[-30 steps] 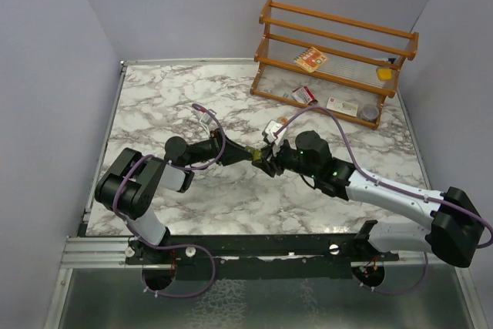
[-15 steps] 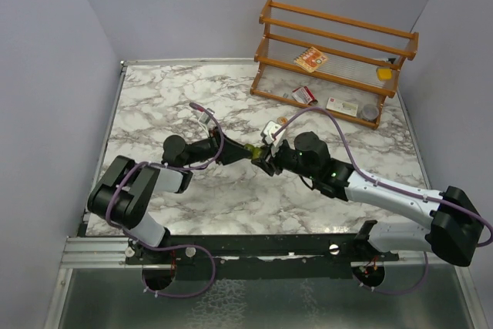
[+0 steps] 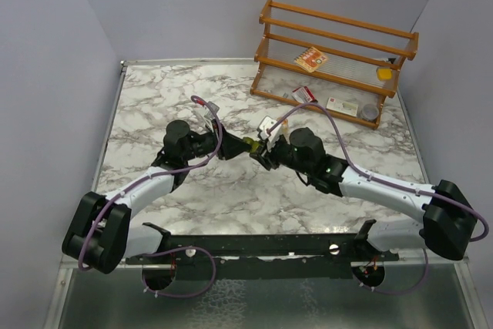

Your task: Sort the pills into containers

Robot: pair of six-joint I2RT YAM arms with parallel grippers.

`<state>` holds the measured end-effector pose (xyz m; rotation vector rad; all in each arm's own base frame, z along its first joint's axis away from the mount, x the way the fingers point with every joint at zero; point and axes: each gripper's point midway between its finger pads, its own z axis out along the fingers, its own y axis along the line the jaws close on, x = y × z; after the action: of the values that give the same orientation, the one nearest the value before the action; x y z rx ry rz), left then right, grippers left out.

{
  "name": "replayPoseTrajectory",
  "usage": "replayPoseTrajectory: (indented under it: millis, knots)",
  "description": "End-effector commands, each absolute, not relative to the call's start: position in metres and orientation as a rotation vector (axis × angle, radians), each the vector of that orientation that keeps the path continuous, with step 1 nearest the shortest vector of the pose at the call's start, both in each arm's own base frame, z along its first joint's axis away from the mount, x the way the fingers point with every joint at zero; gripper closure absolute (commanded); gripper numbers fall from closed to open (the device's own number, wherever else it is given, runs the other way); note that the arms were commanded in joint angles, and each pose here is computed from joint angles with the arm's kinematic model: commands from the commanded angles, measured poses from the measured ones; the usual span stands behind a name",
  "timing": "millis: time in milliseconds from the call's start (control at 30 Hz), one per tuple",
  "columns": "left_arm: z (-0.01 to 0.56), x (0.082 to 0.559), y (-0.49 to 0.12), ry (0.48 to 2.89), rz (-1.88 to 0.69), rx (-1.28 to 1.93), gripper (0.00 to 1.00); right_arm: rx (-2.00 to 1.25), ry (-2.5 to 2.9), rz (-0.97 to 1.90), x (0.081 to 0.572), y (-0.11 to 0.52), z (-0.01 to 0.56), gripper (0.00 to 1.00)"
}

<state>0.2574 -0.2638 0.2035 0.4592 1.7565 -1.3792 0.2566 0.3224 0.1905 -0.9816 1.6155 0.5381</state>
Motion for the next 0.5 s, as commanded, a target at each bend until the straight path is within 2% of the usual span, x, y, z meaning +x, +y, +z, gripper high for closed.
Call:
replayPoseTrajectory:
  millis: [0, 167, 200, 233, 467]
  knots:
    - [0.196, 0.261, -0.262, 1.787, -1.312, 0.463, 1.0, -0.973, 1.557, 0.507, 0.265, 0.329, 0.212, 0.65]
    - [0.206, 0.263, -0.261, 1.773, -1.31, 0.444, 1.0, -0.97, 1.524, 0.488, 0.26, 0.321, 0.218, 0.41]
    - [0.208, 0.264, -0.261, 1.772, -1.313, 0.441, 1.0, -0.964, 1.512, 0.489, 0.258, 0.319, 0.221, 0.3]
    - [0.21, 0.264, -0.262, 1.771, -1.319, 0.438, 1.0, -0.962, 1.498, 0.492, 0.256, 0.316, 0.224, 0.24]
    - [0.223, 0.259, -0.262, 1.755, -1.352, 0.419, 1.0, -0.901, 1.459, 0.456, 0.251, 0.295, 0.236, 0.22]
